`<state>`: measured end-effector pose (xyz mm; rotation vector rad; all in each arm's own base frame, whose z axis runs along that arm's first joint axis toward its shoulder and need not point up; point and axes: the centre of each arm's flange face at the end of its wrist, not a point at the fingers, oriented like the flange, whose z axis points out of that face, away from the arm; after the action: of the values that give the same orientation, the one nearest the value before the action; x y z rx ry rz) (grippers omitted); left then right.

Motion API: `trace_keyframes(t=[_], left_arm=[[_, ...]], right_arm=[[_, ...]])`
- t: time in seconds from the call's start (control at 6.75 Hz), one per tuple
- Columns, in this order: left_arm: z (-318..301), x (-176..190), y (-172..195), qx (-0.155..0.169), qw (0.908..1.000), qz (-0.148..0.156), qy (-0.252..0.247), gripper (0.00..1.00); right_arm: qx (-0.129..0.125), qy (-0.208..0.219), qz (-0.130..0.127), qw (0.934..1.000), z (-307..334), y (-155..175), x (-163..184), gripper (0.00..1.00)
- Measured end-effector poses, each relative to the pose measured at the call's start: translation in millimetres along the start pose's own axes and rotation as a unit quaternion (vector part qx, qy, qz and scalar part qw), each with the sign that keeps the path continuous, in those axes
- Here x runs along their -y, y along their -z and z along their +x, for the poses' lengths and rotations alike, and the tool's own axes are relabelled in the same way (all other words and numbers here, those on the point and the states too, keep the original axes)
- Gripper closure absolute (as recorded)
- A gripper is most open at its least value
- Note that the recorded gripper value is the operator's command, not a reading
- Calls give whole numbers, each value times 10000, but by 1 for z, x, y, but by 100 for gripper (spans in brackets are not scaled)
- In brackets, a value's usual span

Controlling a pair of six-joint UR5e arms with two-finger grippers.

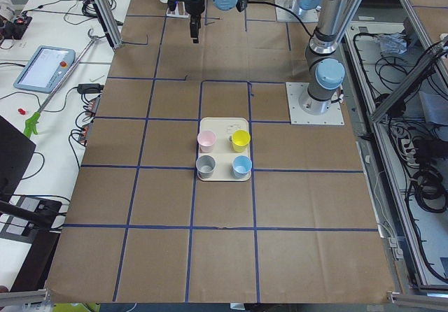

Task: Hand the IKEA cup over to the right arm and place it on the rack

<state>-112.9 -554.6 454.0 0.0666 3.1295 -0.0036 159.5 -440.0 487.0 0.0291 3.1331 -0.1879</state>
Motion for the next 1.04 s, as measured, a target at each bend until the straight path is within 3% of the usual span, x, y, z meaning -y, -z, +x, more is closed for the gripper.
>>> trace_keyframes(t=[1.04], left_arm=[[1, -2, -1, -23, 10000, -3, -6, 0]], right_arm=[[-3, 0, -20, 10000, 0, -2, 2, 0]])
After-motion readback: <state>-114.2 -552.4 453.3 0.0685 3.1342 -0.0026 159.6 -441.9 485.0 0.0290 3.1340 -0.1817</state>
